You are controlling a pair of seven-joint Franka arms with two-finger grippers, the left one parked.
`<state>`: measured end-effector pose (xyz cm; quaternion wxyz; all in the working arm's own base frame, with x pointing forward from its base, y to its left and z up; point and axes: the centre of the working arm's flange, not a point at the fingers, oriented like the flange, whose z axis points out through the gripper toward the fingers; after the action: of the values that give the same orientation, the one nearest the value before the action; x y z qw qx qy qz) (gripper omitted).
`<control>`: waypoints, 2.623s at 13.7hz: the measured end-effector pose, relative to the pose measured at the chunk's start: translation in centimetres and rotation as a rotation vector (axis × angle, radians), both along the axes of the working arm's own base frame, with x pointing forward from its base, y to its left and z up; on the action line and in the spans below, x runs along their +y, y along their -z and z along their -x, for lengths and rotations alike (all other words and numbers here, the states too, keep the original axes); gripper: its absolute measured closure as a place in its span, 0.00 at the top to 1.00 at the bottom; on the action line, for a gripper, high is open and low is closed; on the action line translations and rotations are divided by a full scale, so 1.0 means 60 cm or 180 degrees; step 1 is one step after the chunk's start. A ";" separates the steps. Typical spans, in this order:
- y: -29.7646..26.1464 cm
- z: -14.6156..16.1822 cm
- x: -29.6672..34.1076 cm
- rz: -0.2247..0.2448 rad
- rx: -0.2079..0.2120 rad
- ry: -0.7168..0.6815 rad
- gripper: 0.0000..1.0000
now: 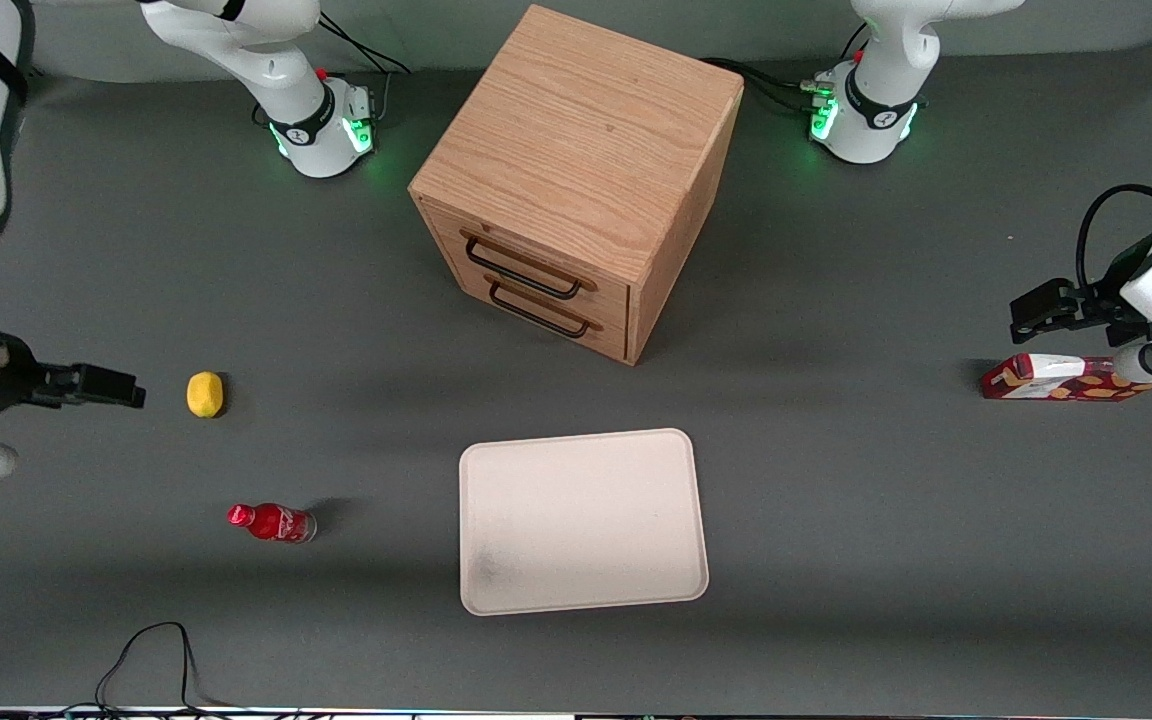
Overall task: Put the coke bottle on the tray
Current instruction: 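Move the open right gripper down over the red Coca-Cola bottle, then close the right gripper around the bottle's cap end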
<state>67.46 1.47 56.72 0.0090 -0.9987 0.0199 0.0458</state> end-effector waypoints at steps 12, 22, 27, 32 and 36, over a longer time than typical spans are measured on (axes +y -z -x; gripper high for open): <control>0.272 -0.138 0.043 0.0064 -0.0144 -0.0087 1.00; 0.376 -0.152 0.075 0.0061 0.0020 -0.0187 1.00; 0.413 -0.145 0.072 0.0168 0.0150 -0.0346 0.99; 0.422 -0.144 0.068 0.0169 0.0152 -0.0399 0.93; 0.421 -0.145 0.066 0.0173 0.0142 -0.0396 0.45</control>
<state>76.15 5.45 31.46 -0.0215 -0.9966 -0.0408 0.0679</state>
